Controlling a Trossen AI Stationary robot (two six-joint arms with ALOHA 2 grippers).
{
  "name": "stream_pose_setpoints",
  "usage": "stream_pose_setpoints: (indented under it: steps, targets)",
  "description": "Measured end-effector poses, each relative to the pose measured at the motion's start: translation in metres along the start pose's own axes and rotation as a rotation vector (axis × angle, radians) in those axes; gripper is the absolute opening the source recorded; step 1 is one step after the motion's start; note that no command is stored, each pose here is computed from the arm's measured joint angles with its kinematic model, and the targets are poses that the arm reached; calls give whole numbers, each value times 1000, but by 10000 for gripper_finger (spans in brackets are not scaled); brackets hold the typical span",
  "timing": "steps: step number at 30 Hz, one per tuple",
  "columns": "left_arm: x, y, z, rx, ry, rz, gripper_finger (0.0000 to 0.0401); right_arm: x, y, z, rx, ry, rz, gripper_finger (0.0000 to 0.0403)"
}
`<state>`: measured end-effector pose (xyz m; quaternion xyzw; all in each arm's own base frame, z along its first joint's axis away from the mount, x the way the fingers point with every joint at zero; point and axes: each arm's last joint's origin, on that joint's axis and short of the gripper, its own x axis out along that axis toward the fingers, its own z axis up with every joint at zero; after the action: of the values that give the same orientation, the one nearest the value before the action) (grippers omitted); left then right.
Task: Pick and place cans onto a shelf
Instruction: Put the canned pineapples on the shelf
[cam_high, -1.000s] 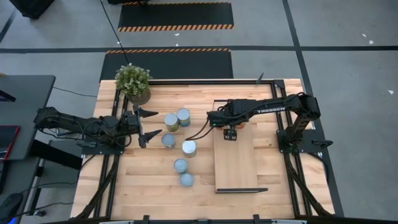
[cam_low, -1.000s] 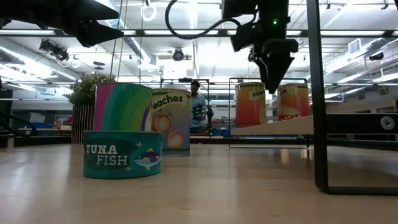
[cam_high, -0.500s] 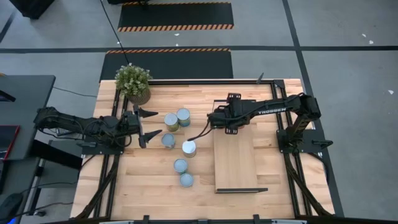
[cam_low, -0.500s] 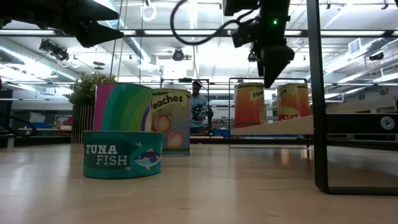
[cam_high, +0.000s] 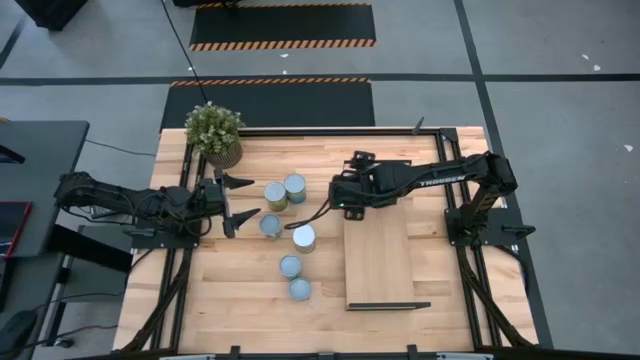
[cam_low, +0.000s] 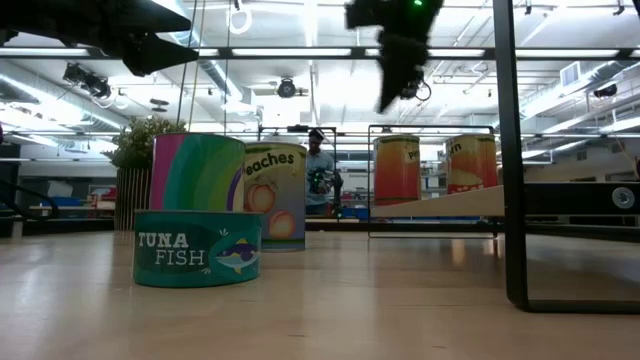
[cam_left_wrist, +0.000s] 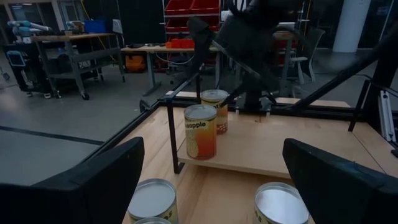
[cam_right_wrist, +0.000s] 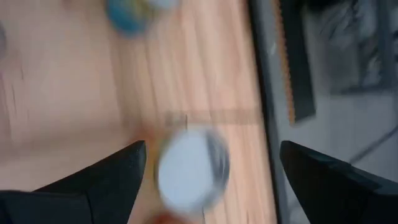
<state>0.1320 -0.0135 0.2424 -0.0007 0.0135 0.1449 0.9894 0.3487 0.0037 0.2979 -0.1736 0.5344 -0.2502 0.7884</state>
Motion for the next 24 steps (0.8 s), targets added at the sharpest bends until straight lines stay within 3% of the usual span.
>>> stream_pose_setpoints:
  steps: [5,11,24]
  targets:
    - [0,0,0,-3,-1,0,389,21,7,15,19,-86,-67,377]
    - [0,0,0,0,4,0,389,46,10,14,3,-3,-123,377]
    - [0,0,-1,9,11,0,389,36,19,-4,26,116,-144,377]
